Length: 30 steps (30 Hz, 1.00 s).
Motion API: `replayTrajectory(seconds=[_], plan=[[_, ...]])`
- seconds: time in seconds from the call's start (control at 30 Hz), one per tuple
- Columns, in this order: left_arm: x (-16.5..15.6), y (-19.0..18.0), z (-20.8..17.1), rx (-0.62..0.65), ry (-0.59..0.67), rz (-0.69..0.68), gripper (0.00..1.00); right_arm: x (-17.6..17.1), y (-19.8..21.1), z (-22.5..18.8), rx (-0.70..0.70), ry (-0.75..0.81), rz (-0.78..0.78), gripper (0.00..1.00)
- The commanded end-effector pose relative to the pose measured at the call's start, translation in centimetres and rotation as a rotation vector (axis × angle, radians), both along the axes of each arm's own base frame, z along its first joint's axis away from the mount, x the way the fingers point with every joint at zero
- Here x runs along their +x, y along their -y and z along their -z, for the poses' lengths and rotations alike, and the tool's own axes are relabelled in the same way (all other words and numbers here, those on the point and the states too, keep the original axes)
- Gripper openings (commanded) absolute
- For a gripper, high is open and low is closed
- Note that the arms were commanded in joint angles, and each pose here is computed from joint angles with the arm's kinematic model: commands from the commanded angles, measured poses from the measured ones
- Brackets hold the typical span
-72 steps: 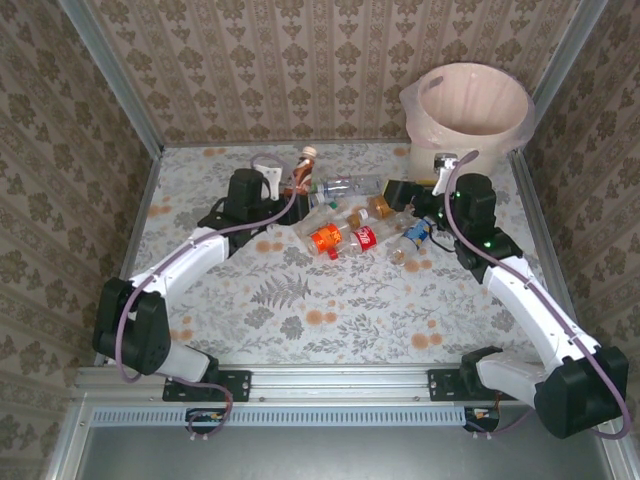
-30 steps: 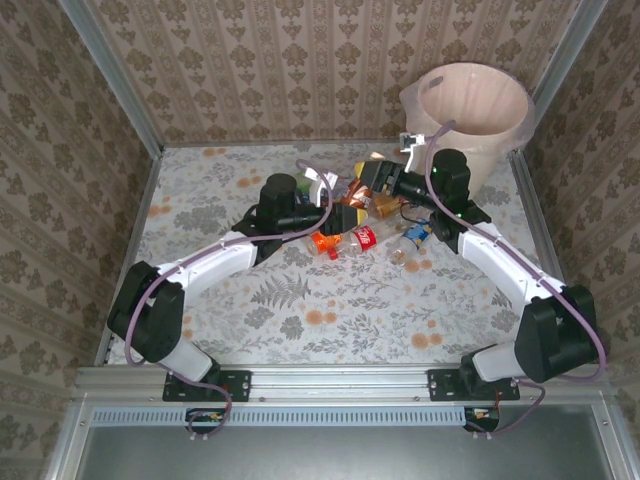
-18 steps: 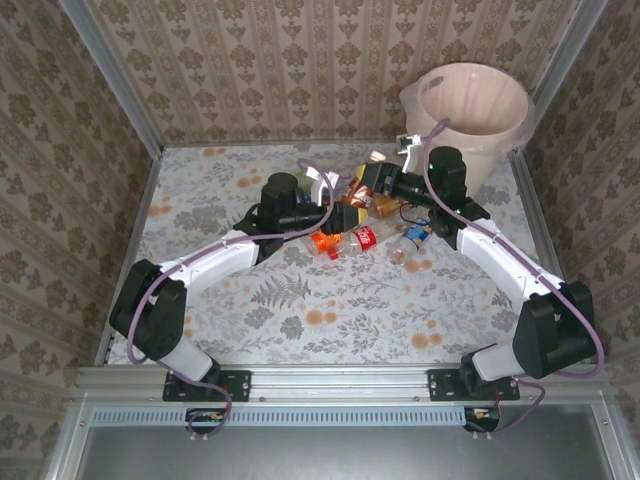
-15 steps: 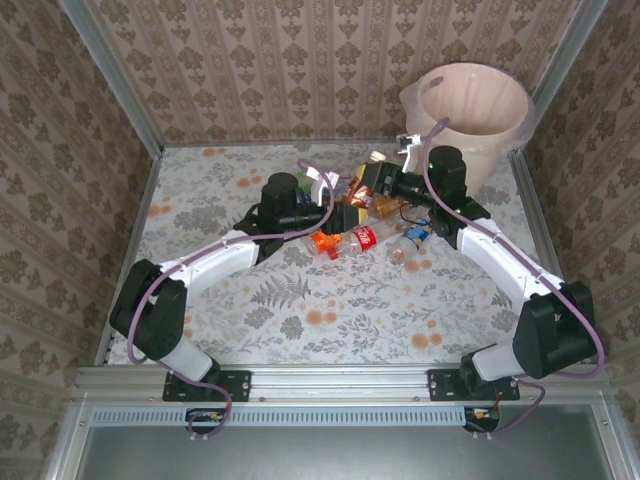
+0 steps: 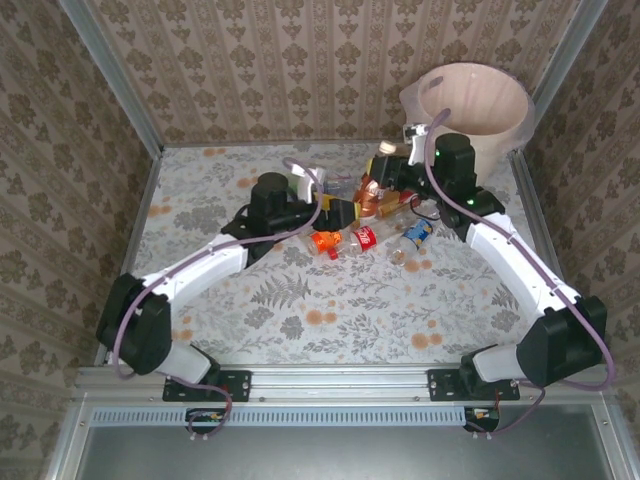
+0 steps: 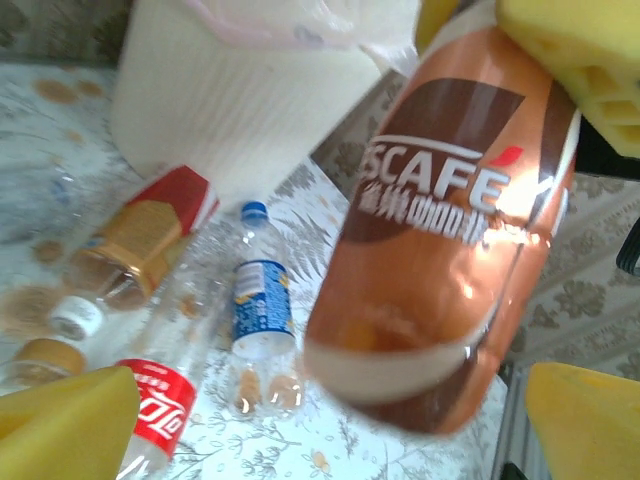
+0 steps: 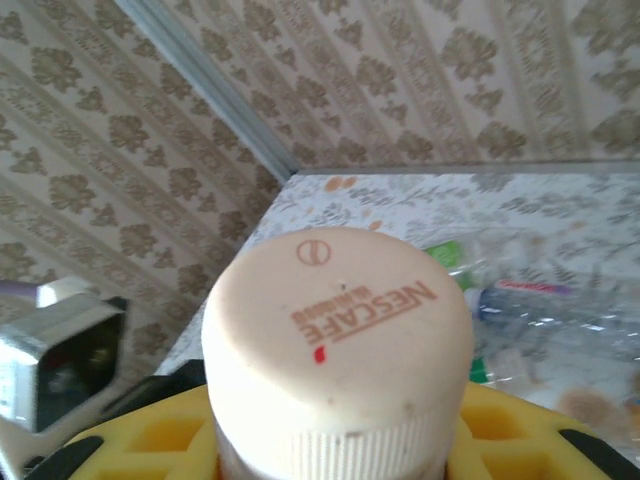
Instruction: Put the plastic bottles in the bin
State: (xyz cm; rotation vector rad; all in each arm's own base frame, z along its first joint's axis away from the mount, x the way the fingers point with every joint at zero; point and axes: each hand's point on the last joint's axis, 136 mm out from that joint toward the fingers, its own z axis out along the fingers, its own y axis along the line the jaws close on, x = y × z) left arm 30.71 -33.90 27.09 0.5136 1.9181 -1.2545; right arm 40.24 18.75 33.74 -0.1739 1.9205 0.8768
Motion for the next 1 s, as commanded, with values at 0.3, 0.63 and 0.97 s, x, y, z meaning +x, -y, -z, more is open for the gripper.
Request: replayTrajectory(seconds=[0.3, 0.63, 0.97], plan=[[2.5, -8.4, 0.7, 0.032, 0.020, -0.399, 1.00, 1.3, 7.1, -7.5, -0.186, 0.202, 0.236, 0.28], [3.1, -11.8, 4.0, 0.129, -0.077, -0.546, 1.00, 5.3, 12.8, -12.2, -0.198, 0.266, 0.420, 0.28], [2.9, -12.4, 5.2, 0.174, -0.101, -0.558, 1.00, 9.1, 19.7, -14.8, -0.123, 0.262, 0.605, 0.28]])
